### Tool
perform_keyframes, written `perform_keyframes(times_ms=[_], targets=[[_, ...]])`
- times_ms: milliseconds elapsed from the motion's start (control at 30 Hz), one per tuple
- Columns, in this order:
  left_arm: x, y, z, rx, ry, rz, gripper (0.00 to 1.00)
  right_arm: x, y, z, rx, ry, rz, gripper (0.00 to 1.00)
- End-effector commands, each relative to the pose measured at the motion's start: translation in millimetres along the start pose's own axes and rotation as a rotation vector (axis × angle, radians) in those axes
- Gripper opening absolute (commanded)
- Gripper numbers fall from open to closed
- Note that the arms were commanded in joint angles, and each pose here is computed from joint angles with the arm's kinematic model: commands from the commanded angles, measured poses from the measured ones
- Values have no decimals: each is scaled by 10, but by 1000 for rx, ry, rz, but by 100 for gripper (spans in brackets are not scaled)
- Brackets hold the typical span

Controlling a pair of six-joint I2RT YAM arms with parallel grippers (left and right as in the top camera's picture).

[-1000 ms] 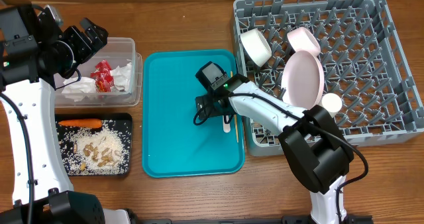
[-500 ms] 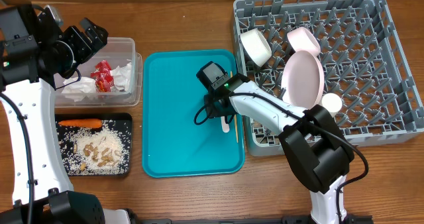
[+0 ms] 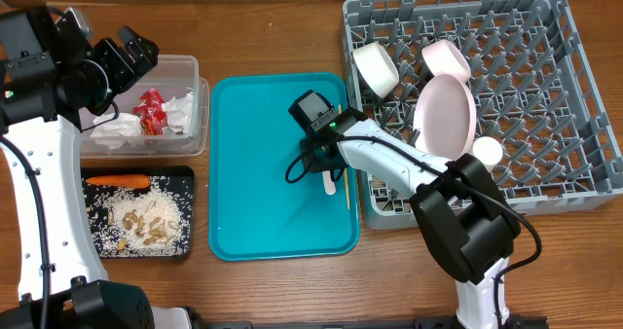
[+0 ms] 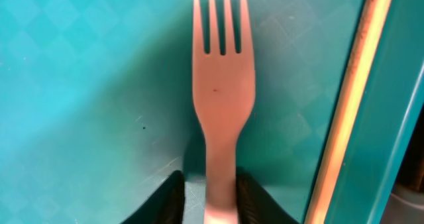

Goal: Sort waste into correct bins and load items into the dishwasher
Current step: 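Lift the white fork off the teal tray with the right gripper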

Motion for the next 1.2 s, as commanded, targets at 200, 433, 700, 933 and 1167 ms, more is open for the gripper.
perform_keyframes(times_ms=[200,433,700,933,1167], targets=[[-80,-80,-127,21,-37,5,100,-85,43,-75,-16,-27,5,13],[-80,-80,-127,21,-37,5,100,-84,42,-75,-16,-27,5,4],[-80,-80,-127,21,-37,5,100,-108,69,-205,-36,-39,6,4],[-80,-80,-127,21,-37,5,100,-145,100,-228,-50,-56,6,4],[-81,-80,-128,22,-37,5,100,-324,251,-254,-118,-135,12,40]])
Point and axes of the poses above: each gripper's point midway between its finger pads, its own z axis out along the fingers, its own y axis along the line the jaws close on, x = y × z, the point moved 2 cm from there along -z, back along the fingers, and after that the axes turned 13 degrees about z, right-handed, at the moved point
